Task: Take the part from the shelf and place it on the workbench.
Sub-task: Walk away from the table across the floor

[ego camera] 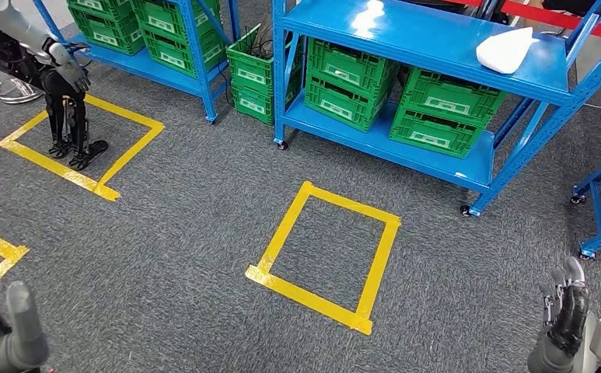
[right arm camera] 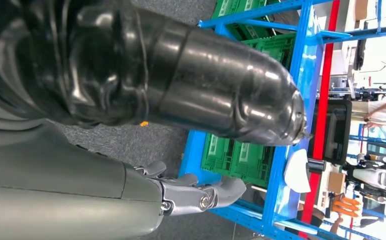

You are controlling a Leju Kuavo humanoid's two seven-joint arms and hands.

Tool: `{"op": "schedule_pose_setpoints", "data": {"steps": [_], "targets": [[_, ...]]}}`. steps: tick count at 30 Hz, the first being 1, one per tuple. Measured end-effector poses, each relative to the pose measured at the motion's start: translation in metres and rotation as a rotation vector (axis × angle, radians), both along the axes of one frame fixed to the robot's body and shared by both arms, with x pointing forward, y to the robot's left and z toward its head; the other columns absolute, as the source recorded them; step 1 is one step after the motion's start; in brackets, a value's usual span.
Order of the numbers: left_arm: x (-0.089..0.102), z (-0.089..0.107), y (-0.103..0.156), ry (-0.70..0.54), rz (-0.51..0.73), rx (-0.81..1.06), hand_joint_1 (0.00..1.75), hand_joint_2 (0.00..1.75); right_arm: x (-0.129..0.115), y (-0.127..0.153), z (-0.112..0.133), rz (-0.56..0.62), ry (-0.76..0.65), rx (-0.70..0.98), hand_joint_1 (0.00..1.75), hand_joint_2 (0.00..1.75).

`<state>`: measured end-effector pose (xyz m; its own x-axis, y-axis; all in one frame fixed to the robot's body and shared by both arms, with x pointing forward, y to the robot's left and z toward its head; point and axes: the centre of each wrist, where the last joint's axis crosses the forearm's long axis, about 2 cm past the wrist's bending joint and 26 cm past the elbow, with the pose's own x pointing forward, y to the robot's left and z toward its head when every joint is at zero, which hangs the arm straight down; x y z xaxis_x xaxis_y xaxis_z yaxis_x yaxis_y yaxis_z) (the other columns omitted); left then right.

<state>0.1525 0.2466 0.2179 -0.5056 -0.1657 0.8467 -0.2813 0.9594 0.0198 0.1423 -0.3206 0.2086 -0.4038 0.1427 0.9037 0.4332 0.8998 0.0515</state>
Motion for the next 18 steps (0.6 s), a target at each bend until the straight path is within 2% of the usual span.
{"op": "schedule_pose_setpoints", "data": {"steps": [18], "targets": [[-0.0001, -0.0003, -0.0002, 0.006, 0.005, 0.008, 0.0, 0.0, 0.0031, 0.0015, -0.0033, -0.002, 0.042, -0.009, 0.0, 0.0]]}}
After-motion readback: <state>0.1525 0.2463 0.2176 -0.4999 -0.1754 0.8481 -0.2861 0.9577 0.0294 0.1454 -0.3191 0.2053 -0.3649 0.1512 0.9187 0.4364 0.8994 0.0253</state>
